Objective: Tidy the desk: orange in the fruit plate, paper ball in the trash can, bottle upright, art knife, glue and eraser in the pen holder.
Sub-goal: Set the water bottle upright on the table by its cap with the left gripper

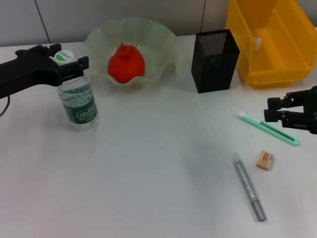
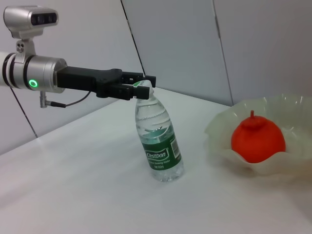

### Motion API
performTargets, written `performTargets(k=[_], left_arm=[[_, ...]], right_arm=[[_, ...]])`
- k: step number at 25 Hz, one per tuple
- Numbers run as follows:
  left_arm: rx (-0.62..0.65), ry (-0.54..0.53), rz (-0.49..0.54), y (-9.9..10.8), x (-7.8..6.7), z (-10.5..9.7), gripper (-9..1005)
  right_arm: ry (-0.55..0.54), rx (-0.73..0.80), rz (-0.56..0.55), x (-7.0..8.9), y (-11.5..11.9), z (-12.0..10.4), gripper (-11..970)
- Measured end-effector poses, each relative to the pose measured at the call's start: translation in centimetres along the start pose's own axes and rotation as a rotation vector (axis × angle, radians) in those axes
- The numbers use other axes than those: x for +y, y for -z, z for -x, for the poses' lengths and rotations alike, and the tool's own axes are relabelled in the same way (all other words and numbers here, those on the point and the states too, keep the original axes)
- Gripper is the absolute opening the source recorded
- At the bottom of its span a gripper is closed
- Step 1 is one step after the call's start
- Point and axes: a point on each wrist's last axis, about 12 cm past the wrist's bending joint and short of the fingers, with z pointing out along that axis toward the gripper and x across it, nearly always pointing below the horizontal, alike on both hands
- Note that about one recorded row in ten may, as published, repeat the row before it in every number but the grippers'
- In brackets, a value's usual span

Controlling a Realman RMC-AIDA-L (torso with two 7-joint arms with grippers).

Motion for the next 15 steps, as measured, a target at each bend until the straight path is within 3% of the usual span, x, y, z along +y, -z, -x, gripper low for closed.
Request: performTargets(k=[9, 15], left_arm=[[-0.040, 0.011, -0.033, 0.7, -0.2, 0.9, 800], [-0.068, -0.039, -0.066, 1.4, -1.0, 2.3, 796]], right_arm=[[-0.001, 0.001, 0.000, 0.0, 0.0, -0.1, 350], [-0.005, 0.002, 0.002, 0.0, 0.0, -0.1, 350]])
